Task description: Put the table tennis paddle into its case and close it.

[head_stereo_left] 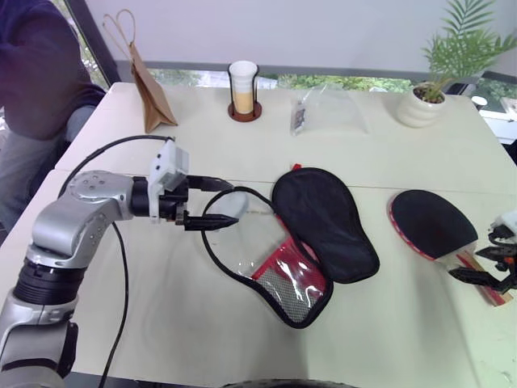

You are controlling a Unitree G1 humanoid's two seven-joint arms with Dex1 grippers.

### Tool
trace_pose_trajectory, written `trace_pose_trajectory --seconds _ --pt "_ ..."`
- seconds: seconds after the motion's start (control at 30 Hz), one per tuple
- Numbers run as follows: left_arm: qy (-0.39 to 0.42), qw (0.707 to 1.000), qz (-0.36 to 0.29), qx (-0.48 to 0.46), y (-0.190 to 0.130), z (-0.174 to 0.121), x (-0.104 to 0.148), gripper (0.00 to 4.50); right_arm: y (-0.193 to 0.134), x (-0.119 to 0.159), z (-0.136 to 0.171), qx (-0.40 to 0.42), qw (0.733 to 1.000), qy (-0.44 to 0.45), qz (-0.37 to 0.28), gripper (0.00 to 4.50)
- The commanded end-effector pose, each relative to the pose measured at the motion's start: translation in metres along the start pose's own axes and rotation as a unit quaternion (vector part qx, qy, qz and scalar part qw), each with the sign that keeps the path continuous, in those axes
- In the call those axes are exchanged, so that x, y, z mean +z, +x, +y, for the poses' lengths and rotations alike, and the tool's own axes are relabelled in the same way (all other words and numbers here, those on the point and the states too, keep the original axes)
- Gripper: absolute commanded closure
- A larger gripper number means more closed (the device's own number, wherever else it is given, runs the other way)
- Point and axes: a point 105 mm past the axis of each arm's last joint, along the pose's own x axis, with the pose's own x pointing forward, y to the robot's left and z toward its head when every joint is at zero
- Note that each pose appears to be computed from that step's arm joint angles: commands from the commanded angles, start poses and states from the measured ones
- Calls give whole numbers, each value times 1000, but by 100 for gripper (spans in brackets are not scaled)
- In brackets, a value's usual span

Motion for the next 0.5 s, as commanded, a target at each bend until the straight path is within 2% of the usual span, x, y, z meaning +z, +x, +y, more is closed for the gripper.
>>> trace_pose_trajectory --seconds 0.03,0.17,0.2,0.3,0.4,0.5 --pt "20 1000 -2 6 -3 -2 7 58 -2 6 -1 6 1000 -1 -5 136" --pt "19 1000 -2 10 -3 -3 6 58 -1 7 -1 7 1000 3 -4 350" --pt "19 1000 -2 10 -3 -3 6 58 -1 8 0 7 1000 2 -5 362" --pt "19 1000 -3 11 -2 -2 6 58 -7 16 0 0 1000 1 -16 362" --pt "19 1000 -4 12 -2 -1 6 58 -21 43 7 -7 998 2 -56 362" --pt "19 1000 -7 13 -2 1 7 58 -35 78 27 -2 995 0 -105 362"
